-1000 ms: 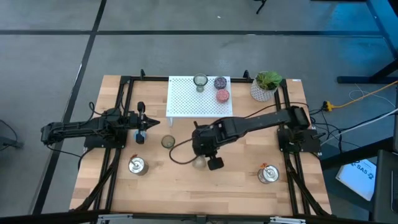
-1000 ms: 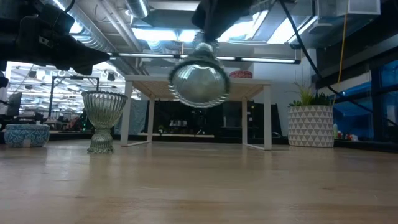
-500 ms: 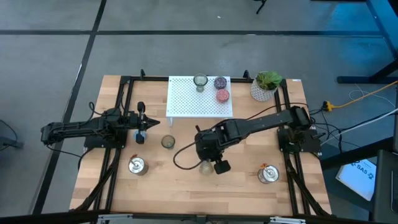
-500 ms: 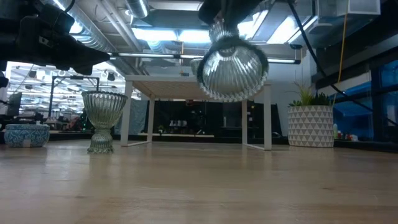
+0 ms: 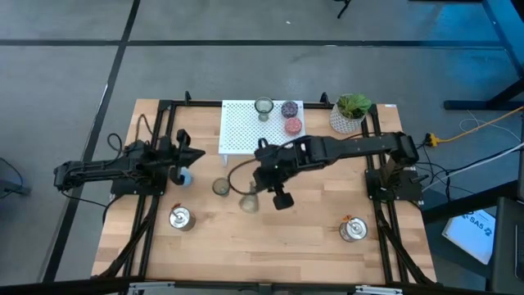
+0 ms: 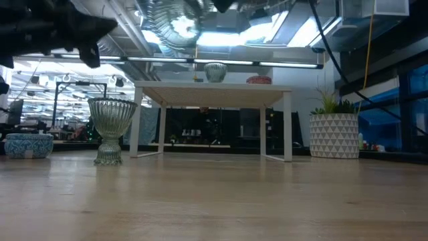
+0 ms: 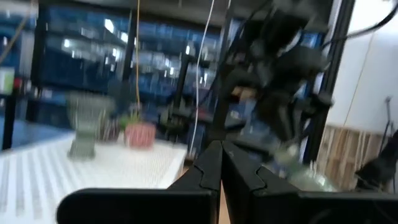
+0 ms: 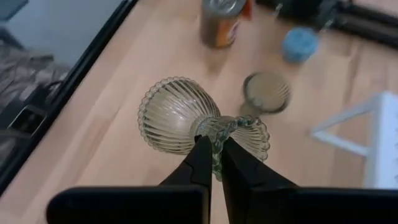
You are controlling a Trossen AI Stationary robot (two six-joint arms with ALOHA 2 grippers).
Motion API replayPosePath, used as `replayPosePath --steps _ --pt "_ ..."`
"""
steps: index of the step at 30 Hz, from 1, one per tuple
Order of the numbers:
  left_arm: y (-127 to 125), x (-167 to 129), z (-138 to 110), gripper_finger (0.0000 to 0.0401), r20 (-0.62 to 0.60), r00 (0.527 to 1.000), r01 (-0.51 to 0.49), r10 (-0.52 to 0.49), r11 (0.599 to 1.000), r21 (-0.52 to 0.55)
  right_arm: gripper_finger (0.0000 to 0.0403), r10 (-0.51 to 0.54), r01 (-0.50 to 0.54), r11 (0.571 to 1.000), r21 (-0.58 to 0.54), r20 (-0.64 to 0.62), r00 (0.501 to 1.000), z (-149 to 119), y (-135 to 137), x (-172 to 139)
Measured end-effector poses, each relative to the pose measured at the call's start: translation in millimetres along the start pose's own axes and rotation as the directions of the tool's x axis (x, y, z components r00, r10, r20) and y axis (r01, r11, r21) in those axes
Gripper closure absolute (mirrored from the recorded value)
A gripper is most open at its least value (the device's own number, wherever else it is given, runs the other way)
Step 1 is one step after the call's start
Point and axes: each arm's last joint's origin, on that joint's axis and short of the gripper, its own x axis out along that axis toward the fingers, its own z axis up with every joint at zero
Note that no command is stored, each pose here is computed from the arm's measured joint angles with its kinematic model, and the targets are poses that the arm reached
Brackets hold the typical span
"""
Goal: Pick & Place candle stick holders
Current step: Put the right green glass candle holder on the shelf aligned with the other glass candle holder
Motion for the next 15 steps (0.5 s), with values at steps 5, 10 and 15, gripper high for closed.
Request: replayPosePath --steps 5,10,15 --pt "-3 -1 13 0.0399 0.137 0.99 0.024 -0.033 0.997 0.069 0.0389 -0.072 0.07 0.997 0.023 0.111 0.991 8 -19 -5" --pt "-4 -2 18 0.0399 0.183 0.982 0.036 -0.05 0.996 0.078 0.0389 -0.162 0.158 0.987 0.038 0.177 0.971 14 -27 -7" --pt "-3 -2 19 0.0399 0.199 0.98 -0.022 -0.004 0.992 0.127 0.0389 -0.254 0.246 0.967 0.067 0.177 0.951 14 -34 -9"
